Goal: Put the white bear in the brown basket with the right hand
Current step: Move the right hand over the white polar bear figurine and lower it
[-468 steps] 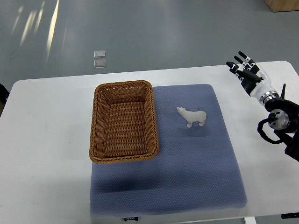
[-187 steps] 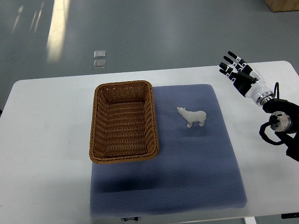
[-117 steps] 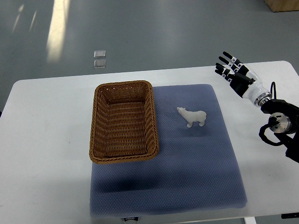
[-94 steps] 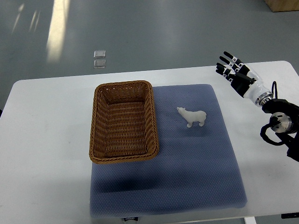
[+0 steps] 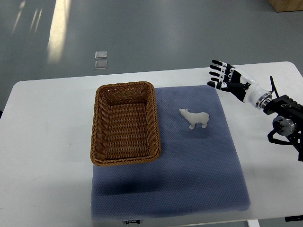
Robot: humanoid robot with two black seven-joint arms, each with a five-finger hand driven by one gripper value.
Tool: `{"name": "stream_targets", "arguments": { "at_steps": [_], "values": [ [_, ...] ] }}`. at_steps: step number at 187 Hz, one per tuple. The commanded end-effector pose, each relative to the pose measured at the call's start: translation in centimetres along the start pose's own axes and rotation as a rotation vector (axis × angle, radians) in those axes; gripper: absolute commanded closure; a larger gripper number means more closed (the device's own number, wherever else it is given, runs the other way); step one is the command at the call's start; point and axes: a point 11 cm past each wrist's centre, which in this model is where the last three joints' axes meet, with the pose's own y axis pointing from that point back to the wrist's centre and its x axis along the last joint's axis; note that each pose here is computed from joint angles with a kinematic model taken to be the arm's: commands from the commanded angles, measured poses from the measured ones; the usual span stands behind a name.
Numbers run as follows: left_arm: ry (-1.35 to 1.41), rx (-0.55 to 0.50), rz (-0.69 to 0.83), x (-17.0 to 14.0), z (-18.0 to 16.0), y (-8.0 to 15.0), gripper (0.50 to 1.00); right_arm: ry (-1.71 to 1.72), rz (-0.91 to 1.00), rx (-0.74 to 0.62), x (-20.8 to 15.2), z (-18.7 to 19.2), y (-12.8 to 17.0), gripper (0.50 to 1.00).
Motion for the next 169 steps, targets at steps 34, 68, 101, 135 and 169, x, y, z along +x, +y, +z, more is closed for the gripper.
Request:
{"name": "stream_targets", "arguments": {
  "at_steps": [34,68,101,135,169],
  "values": [
    [-0.001,0.000,-0.003,-0.1,0.0,0.0,0.500,0.274,-0.137,-0.030,-0.3,-2.7,-0.7,0.587],
    [-0.001,0.000,-0.003,-0.1,0.0,0.0,0.500,0.485,-0.328,-0.107,-2.0,-3.3,-0.4,0.589],
    [-0.001,0.001,-0.003,-0.1,0.0,0.0,0.500,0.600,-0.421,-0.128,-3.5,-3.0,-0.4,0.589],
    [-0.001,0.000,-0.009,-0.3,0.0,0.0,0.500,0.699,-0.458,-0.167,-3.6,-2.4,-0.3,0.589],
    [-0.001,0.001,-0.009,-0.3,0.0,0.0,0.500,0.789,-0.485,-0.209,-3.7,-1.4,-0.1,0.593]
  ]
}}
